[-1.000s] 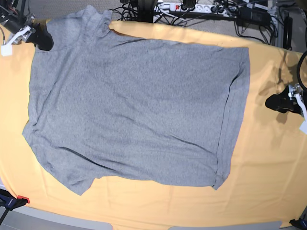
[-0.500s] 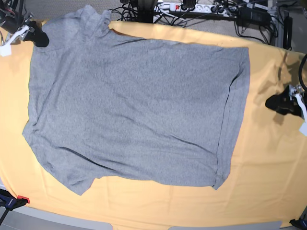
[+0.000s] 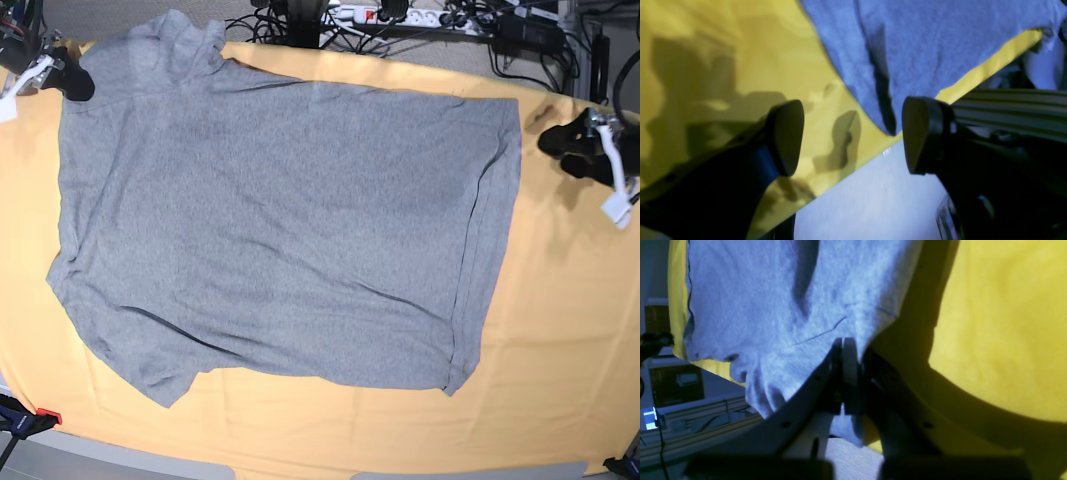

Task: Layout the t-shirt on the table in an organized manner, then fold the t-shirt properly
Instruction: 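Lower both grippers and grasp the shoulder seams, then lift the shirt by both shoulders off the table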

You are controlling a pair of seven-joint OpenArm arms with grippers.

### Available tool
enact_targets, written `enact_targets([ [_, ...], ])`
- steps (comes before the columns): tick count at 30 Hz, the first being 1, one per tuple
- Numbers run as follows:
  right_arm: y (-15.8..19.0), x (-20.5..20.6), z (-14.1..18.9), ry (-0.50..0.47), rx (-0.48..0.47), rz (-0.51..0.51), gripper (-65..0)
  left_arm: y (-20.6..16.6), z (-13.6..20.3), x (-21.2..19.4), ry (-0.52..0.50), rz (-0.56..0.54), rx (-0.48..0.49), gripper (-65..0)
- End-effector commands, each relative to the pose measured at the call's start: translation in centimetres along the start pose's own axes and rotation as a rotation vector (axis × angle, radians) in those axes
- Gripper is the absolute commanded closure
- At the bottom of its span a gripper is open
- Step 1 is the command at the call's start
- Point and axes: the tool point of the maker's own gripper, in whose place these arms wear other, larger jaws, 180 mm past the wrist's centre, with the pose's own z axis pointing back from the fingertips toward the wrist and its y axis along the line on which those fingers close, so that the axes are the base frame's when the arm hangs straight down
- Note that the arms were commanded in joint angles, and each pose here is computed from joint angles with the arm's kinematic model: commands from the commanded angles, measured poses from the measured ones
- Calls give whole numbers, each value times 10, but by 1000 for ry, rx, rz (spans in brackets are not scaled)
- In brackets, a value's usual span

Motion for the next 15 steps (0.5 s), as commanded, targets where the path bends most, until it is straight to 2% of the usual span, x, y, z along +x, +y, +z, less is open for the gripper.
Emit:
enact_targets([
  [1, 2, 12, 6, -28, 3, 27, 0, 1, 13, 11, -56, -10, 16, -462],
  [5, 2, 12, 6, -28, 3, 27, 0, 1, 13, -15, -101, 85, 22, -462],
  [15, 4, 16, 8, -28, 0, 46, 0, -29, -34, -40, -225, 215, -102, -462],
])
